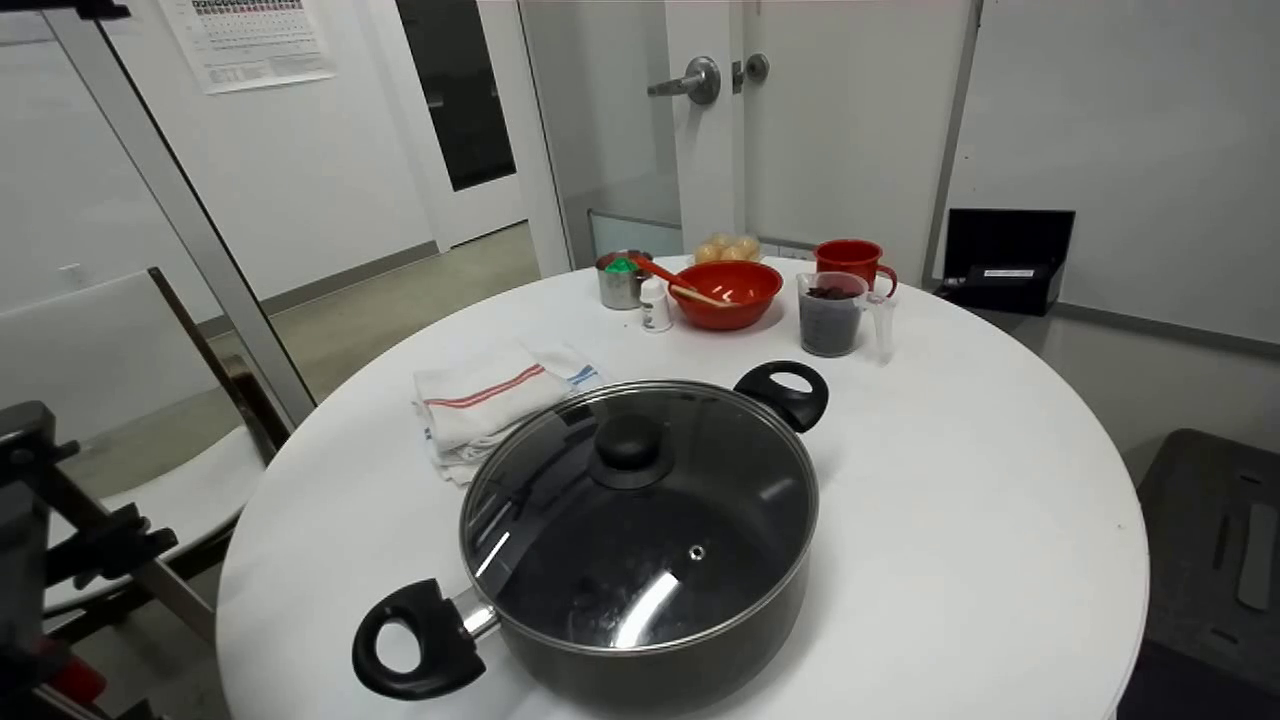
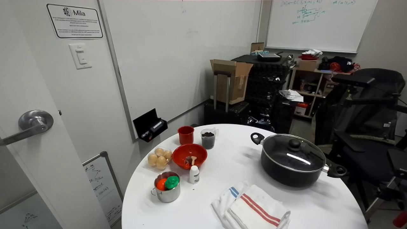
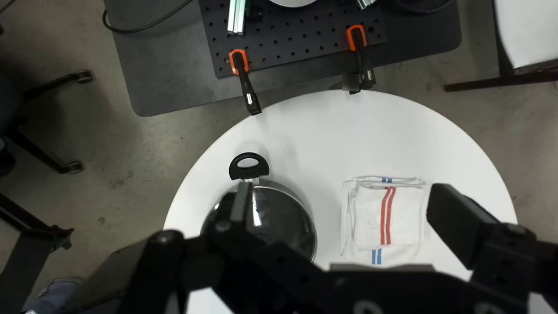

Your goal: Take the lid off of the black pot

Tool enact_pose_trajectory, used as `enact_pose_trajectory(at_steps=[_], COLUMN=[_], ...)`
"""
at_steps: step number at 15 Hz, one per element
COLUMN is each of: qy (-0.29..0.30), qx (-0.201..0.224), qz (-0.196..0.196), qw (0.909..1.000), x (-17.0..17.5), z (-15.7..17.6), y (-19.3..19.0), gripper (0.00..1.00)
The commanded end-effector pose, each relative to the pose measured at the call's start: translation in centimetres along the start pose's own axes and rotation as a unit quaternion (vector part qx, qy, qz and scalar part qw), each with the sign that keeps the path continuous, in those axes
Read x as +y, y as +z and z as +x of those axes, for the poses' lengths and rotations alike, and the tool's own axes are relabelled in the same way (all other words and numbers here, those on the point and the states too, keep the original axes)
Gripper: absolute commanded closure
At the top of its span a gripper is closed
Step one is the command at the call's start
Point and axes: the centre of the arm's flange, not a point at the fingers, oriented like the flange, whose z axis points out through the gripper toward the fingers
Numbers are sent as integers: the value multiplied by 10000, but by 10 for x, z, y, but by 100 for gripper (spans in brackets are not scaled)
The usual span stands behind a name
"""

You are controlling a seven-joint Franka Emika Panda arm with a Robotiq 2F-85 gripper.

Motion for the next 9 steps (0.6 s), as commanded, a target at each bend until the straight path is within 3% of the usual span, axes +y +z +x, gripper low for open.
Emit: enact_pose_trajectory(at_steps=[1,6,9], qy=[-206,-226,-28], qx=[-368,-983,-1067], qz=[98,188,288], qw=[9991,9947,9939], x=[-6,-20,-25], z=[39,95,133], y=[13,61,101], gripper=[0,0,0])
